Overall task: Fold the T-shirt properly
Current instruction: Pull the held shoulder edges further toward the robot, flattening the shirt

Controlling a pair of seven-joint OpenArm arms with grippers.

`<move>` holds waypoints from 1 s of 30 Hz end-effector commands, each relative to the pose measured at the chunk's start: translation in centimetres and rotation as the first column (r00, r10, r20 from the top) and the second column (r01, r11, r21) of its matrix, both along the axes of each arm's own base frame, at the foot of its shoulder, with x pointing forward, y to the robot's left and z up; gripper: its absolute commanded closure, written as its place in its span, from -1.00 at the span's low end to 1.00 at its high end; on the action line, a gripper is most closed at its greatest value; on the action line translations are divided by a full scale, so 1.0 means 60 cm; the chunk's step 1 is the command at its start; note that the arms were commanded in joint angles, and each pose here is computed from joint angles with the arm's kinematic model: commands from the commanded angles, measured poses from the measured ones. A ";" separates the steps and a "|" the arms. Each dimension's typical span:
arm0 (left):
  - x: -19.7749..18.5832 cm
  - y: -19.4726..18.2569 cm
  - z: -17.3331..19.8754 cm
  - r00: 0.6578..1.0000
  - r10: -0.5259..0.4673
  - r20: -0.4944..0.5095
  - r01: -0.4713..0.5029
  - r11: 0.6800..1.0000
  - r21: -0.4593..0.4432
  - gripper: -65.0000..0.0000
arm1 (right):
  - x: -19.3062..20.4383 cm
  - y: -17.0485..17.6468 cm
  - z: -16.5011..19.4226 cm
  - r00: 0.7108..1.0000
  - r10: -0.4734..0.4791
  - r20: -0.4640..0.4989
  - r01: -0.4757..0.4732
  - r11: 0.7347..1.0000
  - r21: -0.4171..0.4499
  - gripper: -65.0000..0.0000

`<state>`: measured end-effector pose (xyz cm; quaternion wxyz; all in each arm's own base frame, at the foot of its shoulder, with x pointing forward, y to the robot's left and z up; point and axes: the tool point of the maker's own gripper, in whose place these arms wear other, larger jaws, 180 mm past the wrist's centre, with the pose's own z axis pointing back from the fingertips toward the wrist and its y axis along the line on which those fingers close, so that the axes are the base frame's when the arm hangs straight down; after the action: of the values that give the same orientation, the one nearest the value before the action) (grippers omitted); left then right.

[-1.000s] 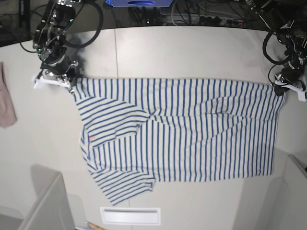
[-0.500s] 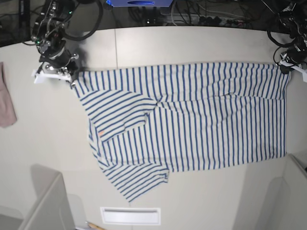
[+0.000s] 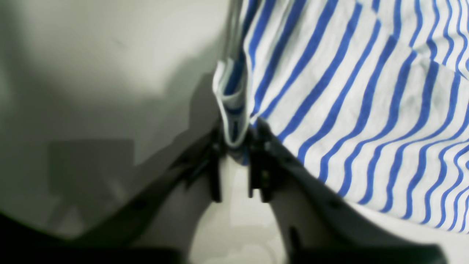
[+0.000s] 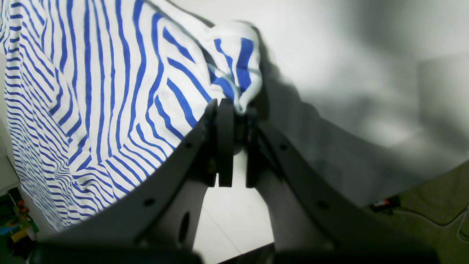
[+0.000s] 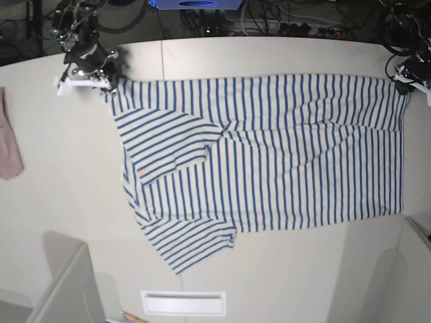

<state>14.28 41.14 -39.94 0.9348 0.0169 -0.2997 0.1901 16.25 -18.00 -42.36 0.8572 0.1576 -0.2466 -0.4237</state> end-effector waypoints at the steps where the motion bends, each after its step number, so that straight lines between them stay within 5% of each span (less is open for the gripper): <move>1: 0.011 0.014 0.029 0.999 -0.022 0.032 0.021 0.999 0.046 0.51 | 0.004 -0.002 0.010 1.000 0.001 0.025 -0.001 1.000 -0.009 1.00; 7: 0.002 0.013 0.037 0.999 -0.038 0.023 0.036 0.997 0.068 0.08 | -0.013 -0.003 0.006 1.000 -0.001 0.006 0.001 1.000 -0.013 1.00; 11: 0.000 0.014 0.036 0.999 -0.037 0.019 0.036 0.997 0.069 0.04 | -0.030 -0.004 0.008 1.000 0.003 -0.008 -0.003 1.000 -0.021 1.00; 13: 0.000 0.014 0.036 0.999 -0.037 0.019 0.036 0.997 0.069 0.12 | -0.037 -0.002 0.009 1.000 0.027 -0.003 -0.028 0.999 -0.027 1.00; 18: -0.011 0.021 0.038 0.999 -0.043 -0.005 0.043 0.996 0.083 1.00 | -0.057 0.001 0.006 0.998 0.058 -0.015 -0.058 0.998 -0.031 1.00; 28: -0.022 0.033 0.048 0.999 -0.043 -0.018 0.045 0.993 0.108 1.00 | -0.061 0.002 0.005 0.998 0.067 -0.020 -0.068 0.997 -0.033 1.00; 30: -0.029 0.036 0.048 0.999 -0.035 -0.023 0.037 0.993 0.109 0.80 | -0.056 0.002 0.007 0.998 0.068 -0.014 -0.068 0.997 -0.034 1.00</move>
<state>12.11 42.41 -38.48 0.9424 0.0504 -0.2852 0.1675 12.32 -17.68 -42.66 0.8770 0.1467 -0.2271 -0.3972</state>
